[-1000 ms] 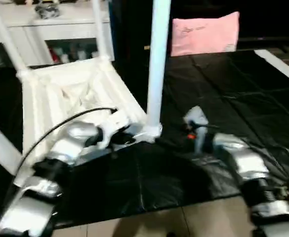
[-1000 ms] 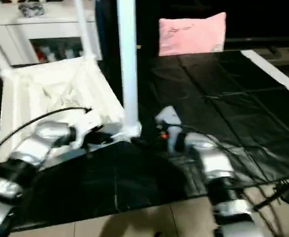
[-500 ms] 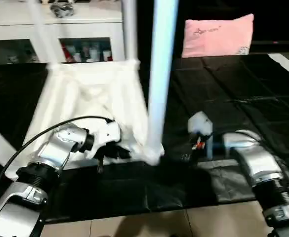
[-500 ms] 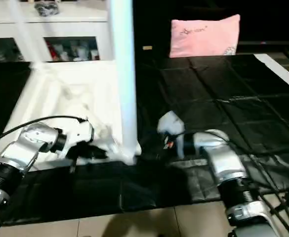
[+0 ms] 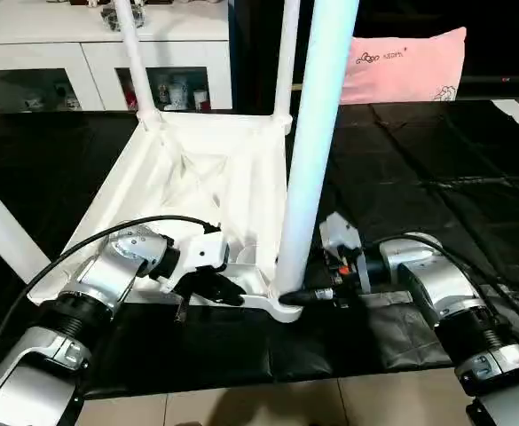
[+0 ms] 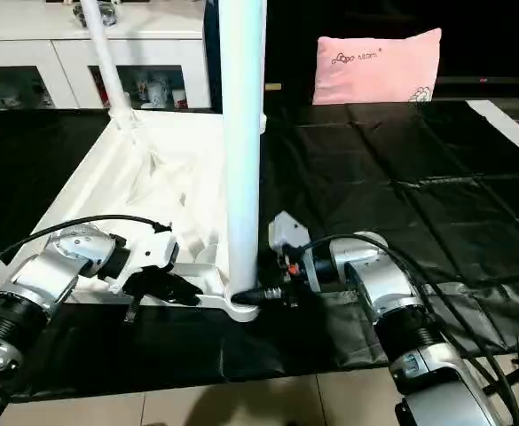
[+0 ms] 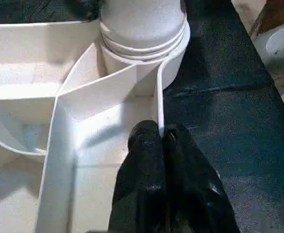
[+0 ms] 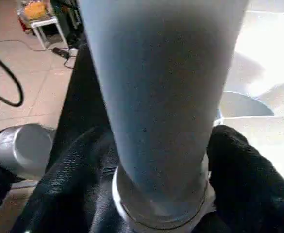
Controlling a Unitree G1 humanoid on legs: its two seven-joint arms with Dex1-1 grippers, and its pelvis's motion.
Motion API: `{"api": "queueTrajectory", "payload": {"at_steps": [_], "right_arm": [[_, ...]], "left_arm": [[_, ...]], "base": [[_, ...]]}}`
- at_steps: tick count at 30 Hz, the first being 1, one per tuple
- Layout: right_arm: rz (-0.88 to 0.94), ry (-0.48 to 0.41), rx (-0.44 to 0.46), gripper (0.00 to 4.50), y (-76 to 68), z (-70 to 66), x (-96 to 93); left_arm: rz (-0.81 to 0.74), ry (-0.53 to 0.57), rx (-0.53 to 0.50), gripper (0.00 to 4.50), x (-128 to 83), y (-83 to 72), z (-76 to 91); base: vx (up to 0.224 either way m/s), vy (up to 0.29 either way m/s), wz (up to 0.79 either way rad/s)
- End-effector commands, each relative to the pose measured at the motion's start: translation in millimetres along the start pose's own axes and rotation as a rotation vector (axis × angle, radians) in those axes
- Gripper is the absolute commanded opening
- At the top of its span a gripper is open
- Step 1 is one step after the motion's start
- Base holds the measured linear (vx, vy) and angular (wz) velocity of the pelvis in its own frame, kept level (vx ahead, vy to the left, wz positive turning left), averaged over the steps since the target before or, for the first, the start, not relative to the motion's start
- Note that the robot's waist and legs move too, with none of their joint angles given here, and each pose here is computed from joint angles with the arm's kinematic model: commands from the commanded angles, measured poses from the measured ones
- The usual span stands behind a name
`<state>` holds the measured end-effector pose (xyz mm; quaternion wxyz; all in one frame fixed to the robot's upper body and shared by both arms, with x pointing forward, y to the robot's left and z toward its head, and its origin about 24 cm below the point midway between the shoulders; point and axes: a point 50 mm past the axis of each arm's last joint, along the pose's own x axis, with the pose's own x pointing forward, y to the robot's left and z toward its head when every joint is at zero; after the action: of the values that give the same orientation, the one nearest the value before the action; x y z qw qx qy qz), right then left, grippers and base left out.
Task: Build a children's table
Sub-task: Rotate leg to tighten
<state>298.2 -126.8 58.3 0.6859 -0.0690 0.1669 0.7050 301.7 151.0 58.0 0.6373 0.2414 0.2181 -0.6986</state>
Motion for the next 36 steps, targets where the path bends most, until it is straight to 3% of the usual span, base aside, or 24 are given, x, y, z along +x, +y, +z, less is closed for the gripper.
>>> {"api": "queueTrajectory", "payload": {"at_steps": [1, 11, 14, 17, 19, 22, 25, 30, 36], "right_arm": [[0.022, 0.011, -0.005, 2.86, -0.9, 3.2, -2.7], [0.047, 0.008, 0.009, 2.16, 0.5, 1.5, -2.2], [0.043, 0.001, 0.024, 2.04, 2.7, -1.0, -1.8], [-0.132, -0.014, 0.108, 2.01, -2.8, -11.4, 5.1], [-0.187, -0.025, 0.125, 2.00, -5.2, -13.4, 8.3], [-0.338, -0.060, 0.179, 1.99, -13.1, -16.0, 20.0], [-0.565, -0.085, 0.300, 1.98, -27.4, -17.3, 43.1], [-0.708, -0.064, 0.394, 1.98, -37.0, -13.3, 66.7], [-0.741, -0.059, 0.336, 1.97, -39.5, 1.5, 90.3]], "left_arm": [[-0.080, 0.034, 0.049, 0.00, 6.0, -4.2, 4.4], [-0.072, 0.036, 0.041, 0.00, 6.0, -3.0, 3.6], [-0.020, 0.028, 0.019, 0.00, 6.7, 0.5, 2.5], [0.187, -0.038, -0.093, 0.00, 7.4, 15.8, 4.3], [0.223, -0.061, -0.127, 0.00, 8.0, 18.7, 6.5], [0.343, -0.100, -0.191, 0.00, 10.6, 28.2, 13.4], [0.504, -0.156, -0.300, 0.00, 19.9, 40.9, 26.9], [0.593, -0.175, -0.353, 0.00, 33.8, 46.0, 39.7], [0.697, -0.153, -0.366, 0.00, 41.7, 54.1, 46.3]], "base": [[0.000, 0.000, 0.00], [0.000, 0.000, 0.00], [0.000, 0.000, 0.00], [0.000, 0.000, 0.00], [0.000, 0.000, 0.00], [0.000, 0.000, 0.00], [0.000, 0.000, 0.00], [0.000, 0.000, 0.00], [0.000, 0.000, 0.00]]}}
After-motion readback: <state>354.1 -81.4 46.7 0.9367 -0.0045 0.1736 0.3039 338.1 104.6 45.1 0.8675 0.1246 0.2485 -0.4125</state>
